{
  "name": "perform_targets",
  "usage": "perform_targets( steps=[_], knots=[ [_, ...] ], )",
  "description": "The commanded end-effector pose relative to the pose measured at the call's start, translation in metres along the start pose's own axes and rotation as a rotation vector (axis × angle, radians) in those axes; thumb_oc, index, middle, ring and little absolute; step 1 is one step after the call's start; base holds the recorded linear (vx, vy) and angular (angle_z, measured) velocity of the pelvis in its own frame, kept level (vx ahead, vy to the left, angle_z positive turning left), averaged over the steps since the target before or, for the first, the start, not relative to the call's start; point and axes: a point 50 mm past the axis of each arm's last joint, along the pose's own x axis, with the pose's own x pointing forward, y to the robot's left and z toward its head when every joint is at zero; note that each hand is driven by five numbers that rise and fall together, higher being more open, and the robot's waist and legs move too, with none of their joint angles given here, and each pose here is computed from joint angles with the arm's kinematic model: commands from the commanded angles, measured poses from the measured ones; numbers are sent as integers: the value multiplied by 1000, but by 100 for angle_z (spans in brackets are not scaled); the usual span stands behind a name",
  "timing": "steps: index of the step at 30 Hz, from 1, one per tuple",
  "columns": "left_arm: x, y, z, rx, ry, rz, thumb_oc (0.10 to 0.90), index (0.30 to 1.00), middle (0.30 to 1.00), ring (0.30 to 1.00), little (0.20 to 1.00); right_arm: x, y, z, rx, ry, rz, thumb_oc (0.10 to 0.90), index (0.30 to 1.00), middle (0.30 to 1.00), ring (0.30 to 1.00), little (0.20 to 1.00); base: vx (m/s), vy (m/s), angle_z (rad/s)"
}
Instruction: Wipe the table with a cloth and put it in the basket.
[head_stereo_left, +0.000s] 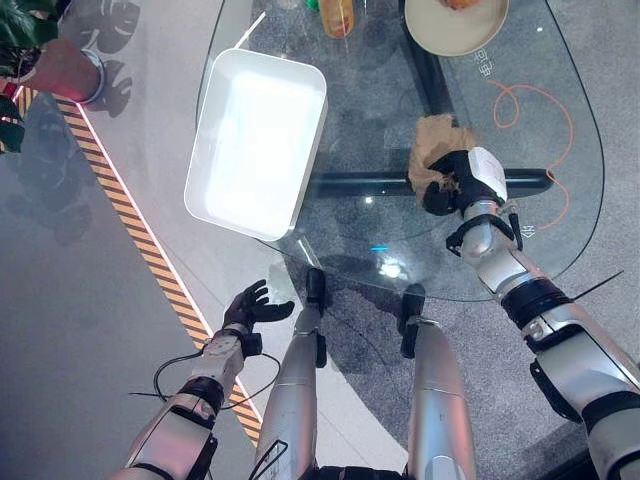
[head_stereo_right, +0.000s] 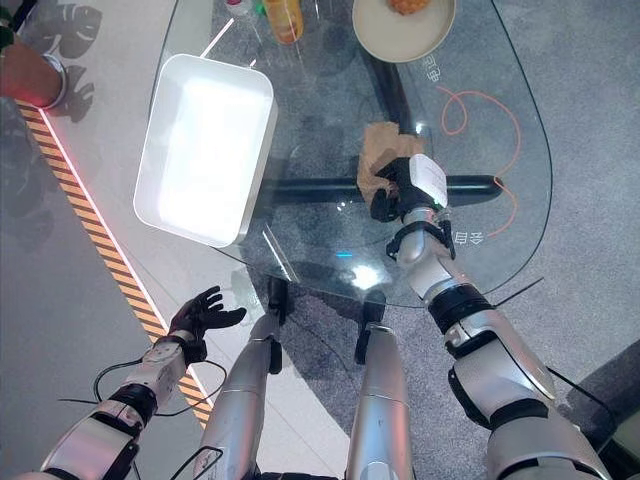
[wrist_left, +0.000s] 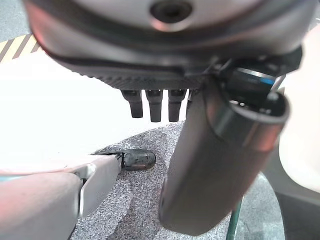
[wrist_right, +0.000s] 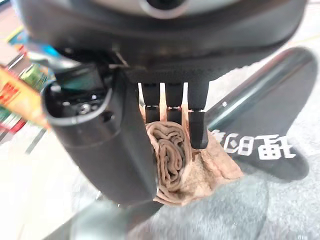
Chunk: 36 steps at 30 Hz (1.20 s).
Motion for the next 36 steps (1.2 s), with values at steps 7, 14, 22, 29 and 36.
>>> perform_targets(
  steps=[7,14,22,29,36],
  knots=[
    [-1,0,-1,29,-8,16,800,900,900,900,900,-37,76,96,23,-478,454,100,300,300,300,200,0,0,0],
    [0,3,1,27,-9,19,800,900,900,900,900,-42,81,97,15,-502,522,100,300,300,300,200,4,3,6],
    [0,3,1,33,-7,16,800,900,900,900,900,-47,90,95,-12,-499,603,100,300,300,300,200,1,0,1],
    [1,2,3,34,-5,15,800,900,900,900,900,-41,87,87,-39,-449,521,100,300,300,300,200,0,0,0],
    [1,4,3,28,-1,16,800,900,900,900,900,-24,66,70,-34,-338,290,100,300,300,300,200,0,0,0]
  ],
)
